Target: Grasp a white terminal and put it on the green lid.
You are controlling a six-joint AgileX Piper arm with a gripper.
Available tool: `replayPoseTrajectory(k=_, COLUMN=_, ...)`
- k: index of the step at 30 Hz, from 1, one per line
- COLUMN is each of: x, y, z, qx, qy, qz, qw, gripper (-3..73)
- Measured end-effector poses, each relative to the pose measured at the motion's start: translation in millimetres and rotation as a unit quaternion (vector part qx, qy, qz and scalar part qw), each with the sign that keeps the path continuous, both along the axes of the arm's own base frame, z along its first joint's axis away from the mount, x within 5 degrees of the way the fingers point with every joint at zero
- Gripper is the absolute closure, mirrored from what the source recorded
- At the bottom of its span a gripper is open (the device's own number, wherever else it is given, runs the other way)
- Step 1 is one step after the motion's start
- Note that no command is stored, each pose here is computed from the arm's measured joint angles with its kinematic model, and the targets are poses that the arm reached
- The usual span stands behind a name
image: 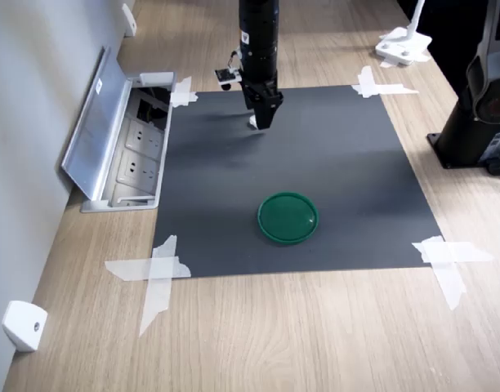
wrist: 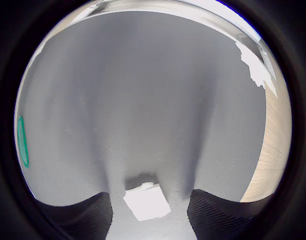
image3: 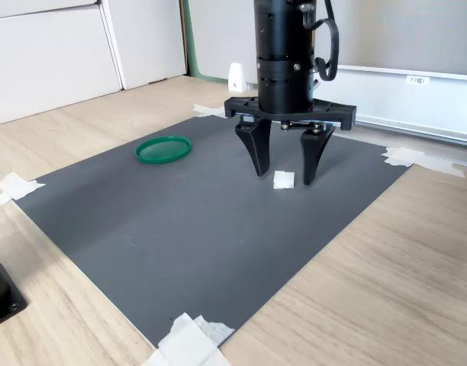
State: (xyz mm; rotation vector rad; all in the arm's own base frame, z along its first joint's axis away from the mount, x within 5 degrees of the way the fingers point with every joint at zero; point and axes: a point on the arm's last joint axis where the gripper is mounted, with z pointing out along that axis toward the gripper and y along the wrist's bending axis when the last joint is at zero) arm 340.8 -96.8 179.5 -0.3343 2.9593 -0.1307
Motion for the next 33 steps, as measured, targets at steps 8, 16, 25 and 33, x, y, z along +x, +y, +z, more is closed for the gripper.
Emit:
replayPoseTrajectory(k=8, x=0.2, y=-0.1, z=-1.3, qx=0.001, qy=0.002, qz=-0.003, qw=1.0, gripper=6.2)
replayPoseTrajectory(k=16, x=0.2, y=-0.1, z=-1.3, qx=0.001, qy=0.002, qz=-0.003, qw=1.0, gripper=19.8)
replayPoseTrajectory(k=25, x=0.5, y=-0.1, z=-1.0, qx=0.001, qy=0.001, qz=-0.003, qw=1.0, gripper=42.2)
replayPoseTrajectory(k=33, x=0.4, y=-0.4, z=-1.0, qx=-0.001, qy=0.001, qz=-0.002, qw=1.0, gripper=42.7)
